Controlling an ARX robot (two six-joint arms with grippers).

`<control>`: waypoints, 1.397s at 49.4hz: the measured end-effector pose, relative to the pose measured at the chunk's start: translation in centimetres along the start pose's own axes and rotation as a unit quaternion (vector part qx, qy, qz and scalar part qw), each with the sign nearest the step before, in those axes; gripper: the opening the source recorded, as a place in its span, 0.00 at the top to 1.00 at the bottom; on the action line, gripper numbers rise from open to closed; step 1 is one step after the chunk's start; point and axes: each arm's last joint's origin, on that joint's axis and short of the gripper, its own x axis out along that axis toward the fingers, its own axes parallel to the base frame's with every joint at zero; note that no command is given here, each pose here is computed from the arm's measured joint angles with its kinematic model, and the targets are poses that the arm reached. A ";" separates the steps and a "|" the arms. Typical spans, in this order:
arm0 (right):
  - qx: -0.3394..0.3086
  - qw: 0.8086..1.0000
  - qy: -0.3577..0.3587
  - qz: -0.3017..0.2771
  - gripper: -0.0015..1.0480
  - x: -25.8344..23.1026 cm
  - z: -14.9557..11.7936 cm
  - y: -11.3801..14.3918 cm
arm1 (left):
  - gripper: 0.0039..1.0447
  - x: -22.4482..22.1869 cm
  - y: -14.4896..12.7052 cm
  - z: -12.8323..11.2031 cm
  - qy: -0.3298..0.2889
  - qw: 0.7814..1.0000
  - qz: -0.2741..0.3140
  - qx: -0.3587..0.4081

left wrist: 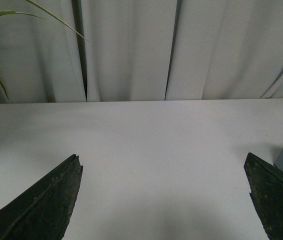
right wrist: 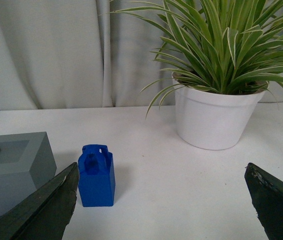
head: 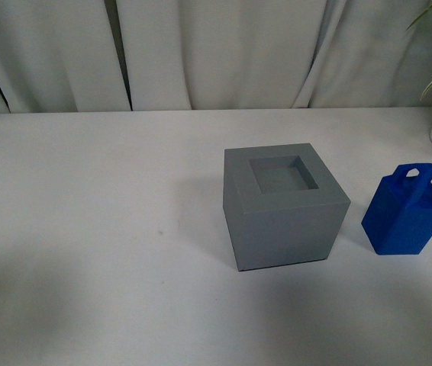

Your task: Insert blue part into gray base

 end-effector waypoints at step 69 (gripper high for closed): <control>-0.031 0.985 0.091 0.145 0.07 7.8 7.0 1.3 | 0.06 0.0 0.0 0.0 0.000 1.000 0.000 0.000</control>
